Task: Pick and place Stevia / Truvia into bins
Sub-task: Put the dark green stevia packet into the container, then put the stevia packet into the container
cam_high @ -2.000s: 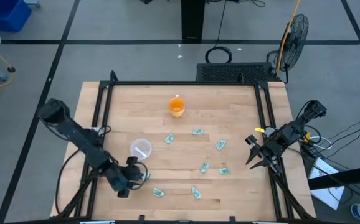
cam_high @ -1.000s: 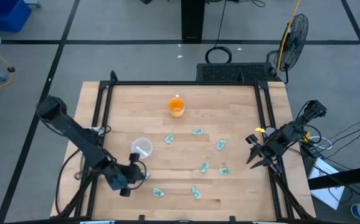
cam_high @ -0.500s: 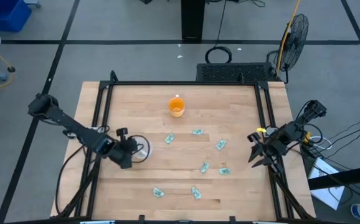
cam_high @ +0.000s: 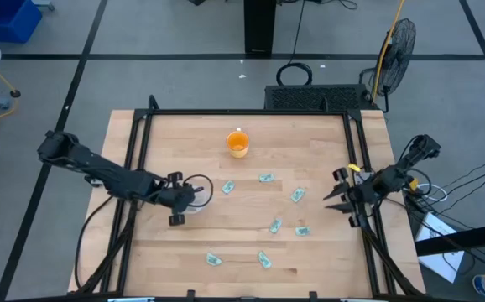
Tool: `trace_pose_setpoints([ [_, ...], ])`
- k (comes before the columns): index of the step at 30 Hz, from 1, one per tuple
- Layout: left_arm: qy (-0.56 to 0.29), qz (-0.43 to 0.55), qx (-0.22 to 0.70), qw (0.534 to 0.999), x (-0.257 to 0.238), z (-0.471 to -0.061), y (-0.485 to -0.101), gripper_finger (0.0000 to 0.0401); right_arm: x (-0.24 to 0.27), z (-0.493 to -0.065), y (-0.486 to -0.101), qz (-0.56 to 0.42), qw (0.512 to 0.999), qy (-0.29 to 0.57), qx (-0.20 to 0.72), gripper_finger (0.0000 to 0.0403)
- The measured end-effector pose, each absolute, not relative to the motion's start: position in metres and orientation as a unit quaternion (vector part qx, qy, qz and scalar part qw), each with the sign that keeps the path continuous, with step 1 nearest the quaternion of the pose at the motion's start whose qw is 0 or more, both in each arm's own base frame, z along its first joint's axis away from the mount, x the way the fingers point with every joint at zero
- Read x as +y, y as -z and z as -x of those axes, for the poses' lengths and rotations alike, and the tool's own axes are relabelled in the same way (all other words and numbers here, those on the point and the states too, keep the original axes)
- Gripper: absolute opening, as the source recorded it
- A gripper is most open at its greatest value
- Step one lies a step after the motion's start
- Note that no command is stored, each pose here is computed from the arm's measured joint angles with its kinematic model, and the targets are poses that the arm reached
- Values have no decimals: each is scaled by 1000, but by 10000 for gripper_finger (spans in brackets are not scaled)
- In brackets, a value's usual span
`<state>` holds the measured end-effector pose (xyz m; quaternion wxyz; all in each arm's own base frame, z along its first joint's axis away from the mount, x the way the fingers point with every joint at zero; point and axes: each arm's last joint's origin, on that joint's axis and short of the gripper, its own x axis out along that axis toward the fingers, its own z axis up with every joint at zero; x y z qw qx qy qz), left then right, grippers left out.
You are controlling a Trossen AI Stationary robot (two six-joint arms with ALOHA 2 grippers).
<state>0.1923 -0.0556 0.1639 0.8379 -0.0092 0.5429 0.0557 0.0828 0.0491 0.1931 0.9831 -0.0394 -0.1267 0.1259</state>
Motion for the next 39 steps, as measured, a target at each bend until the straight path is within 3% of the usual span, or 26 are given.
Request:
trace_pose_setpoints([
  [8,-32,24,577,816,-46,-210,-140,31,47,-82,-199,18,984,-93,-152,95],
  [17,-37,32,572,819,-42,-215,-141,35,44,-84,-198,-16,990,-33,-135,96],
  [30,-18,23,577,816,-49,-226,-163,150,52,-99,-194,-15,998,15,-65,133],
  [39,2,-4,571,821,-53,-240,-198,161,77,-153,-230,32,997,65,35,134],
])
